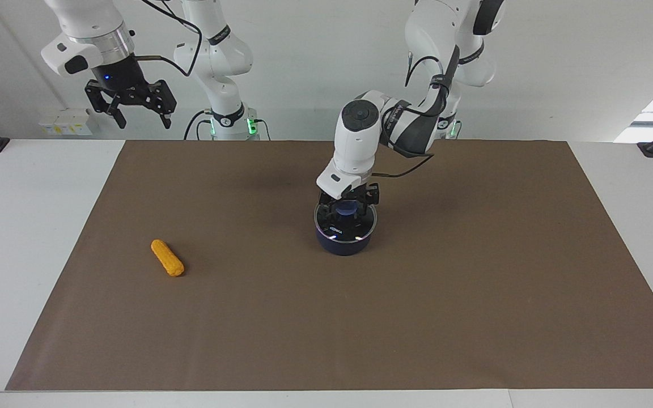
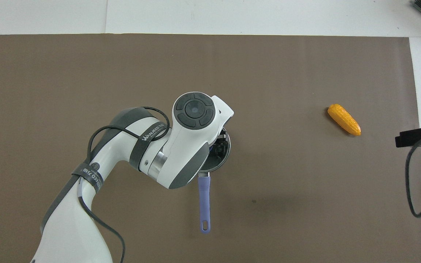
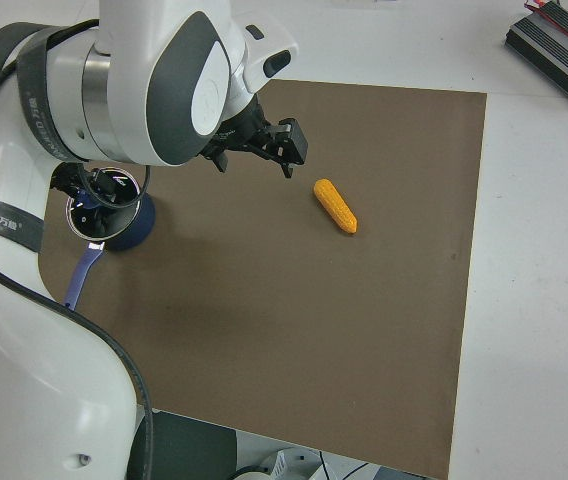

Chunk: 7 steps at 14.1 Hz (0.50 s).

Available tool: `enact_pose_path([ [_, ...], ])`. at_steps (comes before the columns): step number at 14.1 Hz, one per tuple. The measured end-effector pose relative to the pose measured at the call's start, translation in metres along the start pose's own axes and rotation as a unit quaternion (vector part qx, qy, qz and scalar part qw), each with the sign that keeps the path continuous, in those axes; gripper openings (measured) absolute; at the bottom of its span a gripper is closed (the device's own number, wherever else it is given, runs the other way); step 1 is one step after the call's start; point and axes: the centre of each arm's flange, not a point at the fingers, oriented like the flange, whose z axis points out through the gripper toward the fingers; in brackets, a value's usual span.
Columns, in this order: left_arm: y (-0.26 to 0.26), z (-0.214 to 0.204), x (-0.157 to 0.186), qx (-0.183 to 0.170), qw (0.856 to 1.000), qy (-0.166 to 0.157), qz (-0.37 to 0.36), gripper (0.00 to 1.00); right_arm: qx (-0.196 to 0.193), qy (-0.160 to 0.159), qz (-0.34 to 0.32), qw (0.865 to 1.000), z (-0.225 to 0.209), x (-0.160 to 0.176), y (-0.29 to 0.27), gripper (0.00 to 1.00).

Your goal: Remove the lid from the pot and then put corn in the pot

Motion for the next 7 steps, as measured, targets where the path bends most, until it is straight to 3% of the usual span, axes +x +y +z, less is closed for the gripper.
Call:
enact_pose_path([
  [6, 0.0001, 0.0008, -0.0013, 0.001, 1.000, -0.005, -0.006, 0.96, 0.000, 0.000, 0.000, 1.000, -0.0003, -0.0006, 0.0003, 1.00],
  [7, -0.0001, 0.0012, -0.0017, 0.002, 1.000, -0.007, -0.007, 0.83, 0.000, 0.000, 0.001, 1.000, -0.0003, -0.0006, 0.0010, 1.00],
])
